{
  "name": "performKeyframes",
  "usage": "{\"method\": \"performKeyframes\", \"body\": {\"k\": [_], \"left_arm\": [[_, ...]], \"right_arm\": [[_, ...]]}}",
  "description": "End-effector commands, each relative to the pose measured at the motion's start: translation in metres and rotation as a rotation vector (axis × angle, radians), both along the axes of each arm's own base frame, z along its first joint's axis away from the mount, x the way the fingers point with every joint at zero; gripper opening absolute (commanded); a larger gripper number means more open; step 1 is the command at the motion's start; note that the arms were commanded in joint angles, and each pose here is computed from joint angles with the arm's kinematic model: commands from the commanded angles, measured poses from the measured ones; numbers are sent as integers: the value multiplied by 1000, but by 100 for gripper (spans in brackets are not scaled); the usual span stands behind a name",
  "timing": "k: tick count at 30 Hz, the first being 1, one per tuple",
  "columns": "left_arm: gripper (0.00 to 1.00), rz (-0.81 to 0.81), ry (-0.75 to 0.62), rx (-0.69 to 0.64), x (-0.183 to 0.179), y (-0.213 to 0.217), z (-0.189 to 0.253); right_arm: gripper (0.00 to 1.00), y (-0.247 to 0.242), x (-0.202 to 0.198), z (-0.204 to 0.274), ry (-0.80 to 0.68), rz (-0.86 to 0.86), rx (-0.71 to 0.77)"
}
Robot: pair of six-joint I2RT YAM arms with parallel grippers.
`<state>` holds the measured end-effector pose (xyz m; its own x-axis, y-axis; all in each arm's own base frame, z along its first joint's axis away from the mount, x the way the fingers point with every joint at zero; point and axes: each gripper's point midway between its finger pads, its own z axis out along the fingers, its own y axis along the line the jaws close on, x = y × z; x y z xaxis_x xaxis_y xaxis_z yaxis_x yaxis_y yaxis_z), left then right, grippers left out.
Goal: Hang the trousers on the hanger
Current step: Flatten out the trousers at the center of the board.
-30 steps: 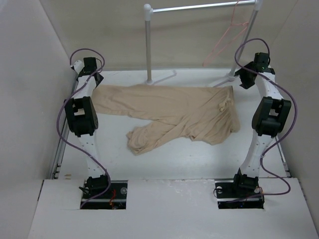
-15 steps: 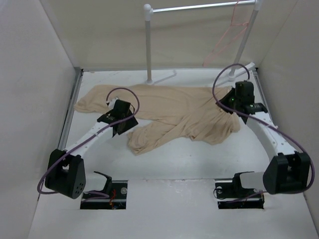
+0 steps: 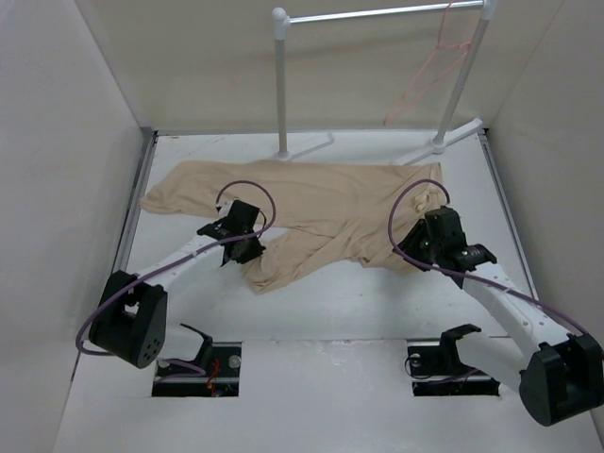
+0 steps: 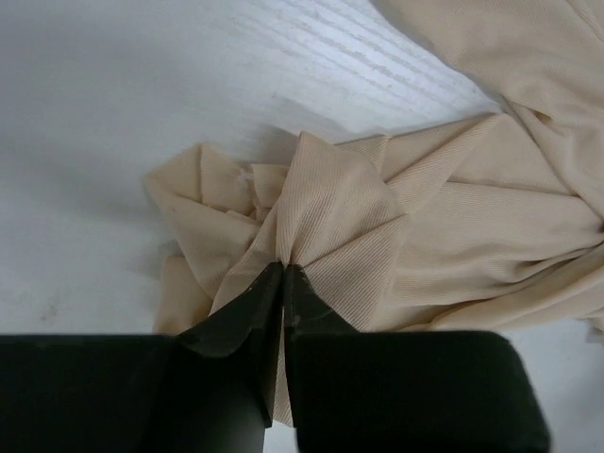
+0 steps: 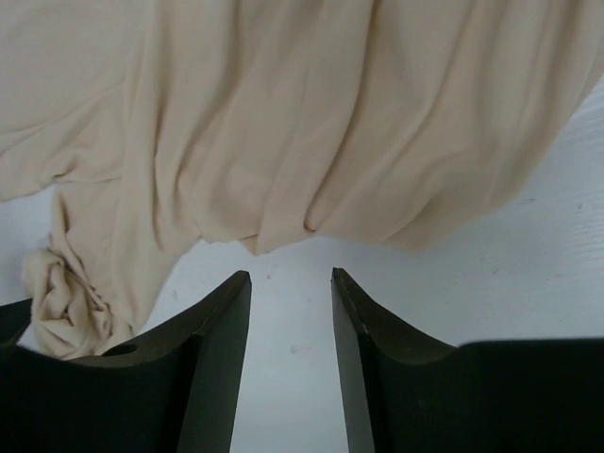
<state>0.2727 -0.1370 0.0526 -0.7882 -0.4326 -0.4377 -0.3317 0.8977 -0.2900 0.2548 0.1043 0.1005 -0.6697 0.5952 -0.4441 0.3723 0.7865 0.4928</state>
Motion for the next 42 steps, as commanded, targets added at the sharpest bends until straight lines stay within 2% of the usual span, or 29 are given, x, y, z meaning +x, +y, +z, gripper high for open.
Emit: {"method": "performKeyframes", "body": {"k": [1, 5, 11, 15, 19, 21, 23, 25, 28, 29, 36, 39, 42], "left_arm": [[0, 120, -42, 63, -18, 34, 15], [0, 274, -135, 61, -47, 68, 56], [0, 511, -200, -4, -101, 110, 110], [0, 590, -229, 5, -111, 127, 133], [0, 680, -302, 12, -115, 148, 184], [0, 756, -344, 80, -126, 172, 209], [0, 850, -361, 264, -139, 208, 223], [0, 861, -340, 394, -124, 220, 221], [0, 835, -315, 439, -85, 217, 206], [0, 837, -305, 431, -64, 216, 192], [0, 887, -195, 300, 2, 241, 141], [0, 951, -168, 277, 28, 268, 123], [0, 939, -125, 296, 51, 280, 105]], "right_arm": [[50, -6, 10, 0, -27, -52, -19], [56, -19, 18, -8, -5, -114, -29], [58, -23, 19, -14, 19, -141, -32], [60, -35, 18, -17, 23, -182, -42], [61, -41, 16, -12, 18, -188, -44], [62, -46, 15, -14, 29, -200, -54], [62, -51, 14, -19, 42, -214, -53], [62, -54, 15, -22, 55, -221, -58], [63, -62, 18, -20, 54, -242, -67], [63, -66, 18, -19, 55, -259, -67], [62, -109, 14, -30, 93, -399, -133], [62, -115, 25, -32, 112, -417, -143], [62, -126, 30, -34, 119, -451, -156]]}}
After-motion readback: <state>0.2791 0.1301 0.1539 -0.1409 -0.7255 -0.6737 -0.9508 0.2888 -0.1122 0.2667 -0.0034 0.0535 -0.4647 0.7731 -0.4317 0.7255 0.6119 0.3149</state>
